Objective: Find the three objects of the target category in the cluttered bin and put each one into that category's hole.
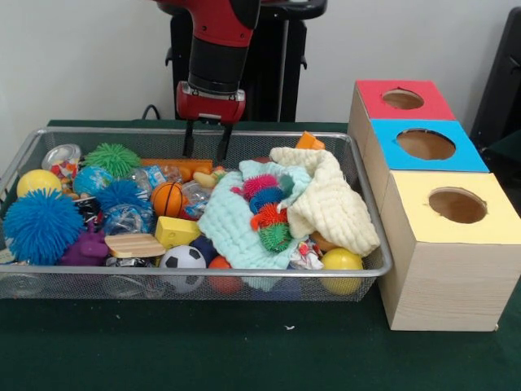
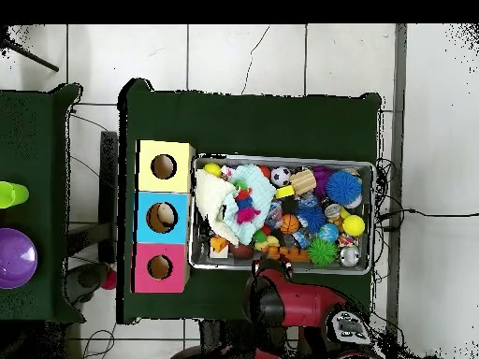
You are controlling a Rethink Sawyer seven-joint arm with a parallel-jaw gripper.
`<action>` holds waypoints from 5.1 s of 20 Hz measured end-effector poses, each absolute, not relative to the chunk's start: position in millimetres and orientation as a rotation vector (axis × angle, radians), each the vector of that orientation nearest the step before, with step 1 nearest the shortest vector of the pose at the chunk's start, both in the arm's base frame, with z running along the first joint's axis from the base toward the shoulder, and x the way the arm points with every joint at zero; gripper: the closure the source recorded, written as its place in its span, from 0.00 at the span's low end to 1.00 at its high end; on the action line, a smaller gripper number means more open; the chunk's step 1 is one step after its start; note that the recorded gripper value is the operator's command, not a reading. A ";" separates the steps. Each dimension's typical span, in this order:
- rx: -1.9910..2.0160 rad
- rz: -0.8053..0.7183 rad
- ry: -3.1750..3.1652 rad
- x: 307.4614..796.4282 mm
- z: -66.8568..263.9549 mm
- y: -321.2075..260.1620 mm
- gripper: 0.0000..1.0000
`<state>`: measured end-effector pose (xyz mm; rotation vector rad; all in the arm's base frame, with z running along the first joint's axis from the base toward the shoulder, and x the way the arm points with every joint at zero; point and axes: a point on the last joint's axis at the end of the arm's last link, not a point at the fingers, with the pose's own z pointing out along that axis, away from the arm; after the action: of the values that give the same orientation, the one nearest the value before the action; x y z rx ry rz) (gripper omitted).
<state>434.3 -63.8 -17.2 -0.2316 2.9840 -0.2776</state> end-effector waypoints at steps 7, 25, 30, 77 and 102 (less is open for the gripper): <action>-0.227 -0.287 2.974 439.2 -10.5 -66.2 0.00; -0.224 -0.286 2.973 439.7 -10.2 -66.6 0.00; -0.220 -0.284 2.973 439.8 -10.3 -67.3 0.00; -0.099 -0.196 2.915 463.5 -17.8 -62.6 0.00; -0.083 -0.164 3.155 443.4 -21.4 -37.4 0.00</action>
<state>443.4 -37.4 -21.4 -0.0829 3.1545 -0.1640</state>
